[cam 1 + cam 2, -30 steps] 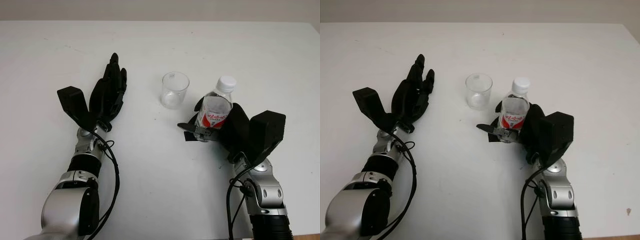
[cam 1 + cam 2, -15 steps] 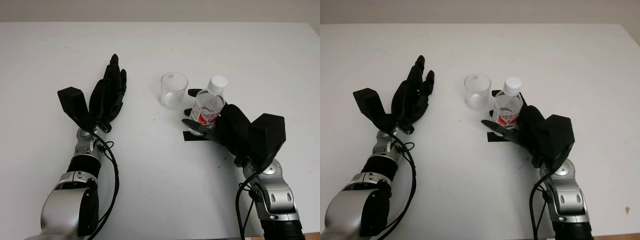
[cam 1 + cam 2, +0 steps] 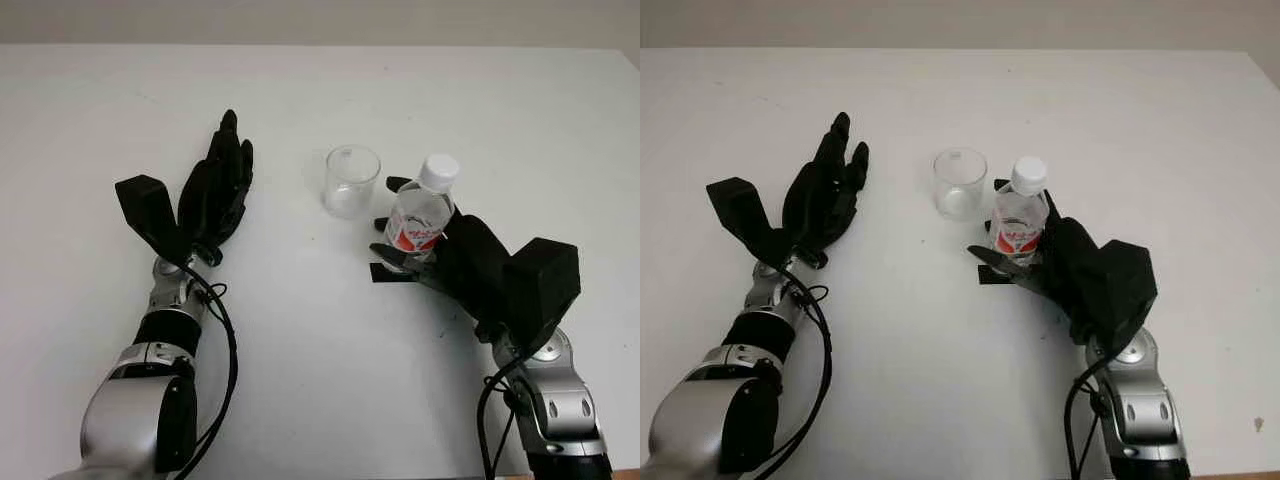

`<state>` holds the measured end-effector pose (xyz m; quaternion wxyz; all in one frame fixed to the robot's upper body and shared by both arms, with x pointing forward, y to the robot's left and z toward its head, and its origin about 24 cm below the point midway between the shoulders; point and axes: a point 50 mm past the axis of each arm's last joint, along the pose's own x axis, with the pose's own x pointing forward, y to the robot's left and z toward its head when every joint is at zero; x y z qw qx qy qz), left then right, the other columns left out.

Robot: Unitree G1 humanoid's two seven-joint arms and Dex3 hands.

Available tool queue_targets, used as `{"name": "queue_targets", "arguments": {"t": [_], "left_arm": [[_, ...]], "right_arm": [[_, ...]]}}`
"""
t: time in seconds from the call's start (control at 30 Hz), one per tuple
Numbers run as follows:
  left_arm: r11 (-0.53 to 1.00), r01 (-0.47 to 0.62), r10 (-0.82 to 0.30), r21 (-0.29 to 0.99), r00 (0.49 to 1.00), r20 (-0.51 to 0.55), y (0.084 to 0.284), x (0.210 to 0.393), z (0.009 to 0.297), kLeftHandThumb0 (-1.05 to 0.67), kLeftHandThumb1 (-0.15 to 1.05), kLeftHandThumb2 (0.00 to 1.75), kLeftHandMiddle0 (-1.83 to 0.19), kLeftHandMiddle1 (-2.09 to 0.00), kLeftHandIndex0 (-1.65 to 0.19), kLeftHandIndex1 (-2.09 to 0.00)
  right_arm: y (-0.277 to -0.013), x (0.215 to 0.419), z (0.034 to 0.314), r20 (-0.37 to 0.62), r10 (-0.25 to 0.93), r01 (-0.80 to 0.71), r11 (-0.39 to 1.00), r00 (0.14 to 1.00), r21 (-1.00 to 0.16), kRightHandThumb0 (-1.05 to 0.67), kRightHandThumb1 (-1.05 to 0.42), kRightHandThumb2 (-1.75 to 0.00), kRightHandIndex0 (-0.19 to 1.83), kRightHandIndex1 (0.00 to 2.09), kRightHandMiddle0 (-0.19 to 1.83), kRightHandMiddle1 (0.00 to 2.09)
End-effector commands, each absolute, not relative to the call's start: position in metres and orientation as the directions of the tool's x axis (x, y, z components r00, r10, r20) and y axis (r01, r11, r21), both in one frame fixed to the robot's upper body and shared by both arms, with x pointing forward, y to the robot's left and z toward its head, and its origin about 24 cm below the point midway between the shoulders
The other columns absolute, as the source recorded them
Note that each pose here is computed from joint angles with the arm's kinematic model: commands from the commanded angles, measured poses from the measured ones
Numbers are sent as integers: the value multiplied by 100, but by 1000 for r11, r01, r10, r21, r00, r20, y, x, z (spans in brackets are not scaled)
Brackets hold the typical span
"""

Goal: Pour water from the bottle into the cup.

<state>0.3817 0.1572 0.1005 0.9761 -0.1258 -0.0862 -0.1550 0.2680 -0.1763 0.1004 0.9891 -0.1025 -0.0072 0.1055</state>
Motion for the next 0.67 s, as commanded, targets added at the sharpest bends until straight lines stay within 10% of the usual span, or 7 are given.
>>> {"name": "queue_targets", "arguments": {"t": [0.0, 0.63], "left_arm": [[922, 317, -275, -221, 940, 202, 161, 381, 98, -81, 105, 63, 19, 0, 19, 0], [923, 316, -276, -219, 941, 197, 161, 381, 98, -82, 105, 61, 19, 0, 19, 0]], "right_arm": [[-191, 261, 96, -28, 138, -140, 962, 990, -234, -74, -87, -6, -14, 20, -18, 44], [-210, 255, 112, 81, 141, -117, 962, 987, -248, -90, -90, -6, -19, 1, -18, 9]]}}
